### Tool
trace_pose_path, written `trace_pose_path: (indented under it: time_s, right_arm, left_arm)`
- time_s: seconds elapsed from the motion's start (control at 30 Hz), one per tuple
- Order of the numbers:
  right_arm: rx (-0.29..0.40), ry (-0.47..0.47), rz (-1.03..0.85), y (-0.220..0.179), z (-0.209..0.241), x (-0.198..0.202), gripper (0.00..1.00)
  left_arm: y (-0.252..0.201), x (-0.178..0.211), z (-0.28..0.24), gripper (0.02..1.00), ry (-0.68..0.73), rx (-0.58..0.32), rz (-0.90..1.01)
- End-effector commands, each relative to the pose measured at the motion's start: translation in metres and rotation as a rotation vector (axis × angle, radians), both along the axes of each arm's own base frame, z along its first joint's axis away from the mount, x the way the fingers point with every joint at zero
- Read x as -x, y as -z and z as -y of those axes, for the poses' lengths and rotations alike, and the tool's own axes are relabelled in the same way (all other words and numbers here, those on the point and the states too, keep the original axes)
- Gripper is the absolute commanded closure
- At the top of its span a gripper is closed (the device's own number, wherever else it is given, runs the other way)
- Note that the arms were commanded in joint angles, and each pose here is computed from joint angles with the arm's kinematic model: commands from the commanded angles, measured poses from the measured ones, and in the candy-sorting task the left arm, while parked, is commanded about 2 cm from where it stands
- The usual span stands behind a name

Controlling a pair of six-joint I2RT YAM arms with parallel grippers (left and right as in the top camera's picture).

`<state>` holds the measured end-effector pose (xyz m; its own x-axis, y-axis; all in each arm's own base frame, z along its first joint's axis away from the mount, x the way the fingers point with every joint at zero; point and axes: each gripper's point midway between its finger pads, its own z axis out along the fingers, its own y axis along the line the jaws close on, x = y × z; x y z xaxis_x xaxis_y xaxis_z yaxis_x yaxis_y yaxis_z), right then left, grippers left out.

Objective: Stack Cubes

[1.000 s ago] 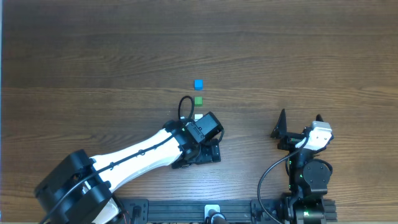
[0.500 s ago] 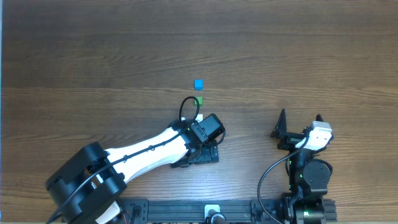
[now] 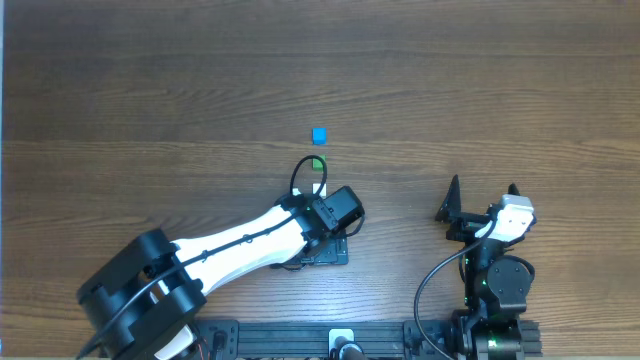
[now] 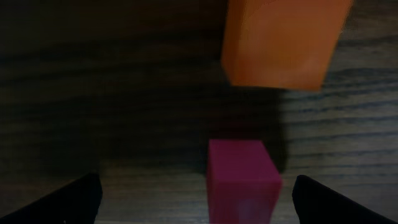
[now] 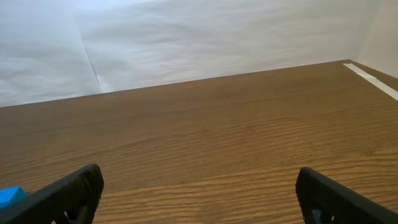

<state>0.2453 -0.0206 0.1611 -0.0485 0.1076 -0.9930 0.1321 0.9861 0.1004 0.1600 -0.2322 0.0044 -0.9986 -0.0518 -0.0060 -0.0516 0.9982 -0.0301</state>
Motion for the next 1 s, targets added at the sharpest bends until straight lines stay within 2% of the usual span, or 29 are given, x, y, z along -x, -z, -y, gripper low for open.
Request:
trace_pose_path:
  time_s: [0.03, 0.33, 1.0]
  right_arm:
    - [-0.008, 0.005, 0.004, 0.001, 0.000, 0.000, 0.007]
    - [-0.008, 0.005, 0.004, 0.001, 0.000, 0.000, 0.009]
    - [-0.008, 0.005, 0.004, 0.001, 0.000, 0.000, 0.009]
  left_arm:
    - [0.000, -0.009, 0.010, 0.027, 0.046, -0.016, 0.028]
    - [-0.001, -0.012, 0.021, 0.040, 0.079, 0.005, 0.044]
    - [0.004, -0.012, 0.022, 0.332, 0.088, -0.001, 0.040]
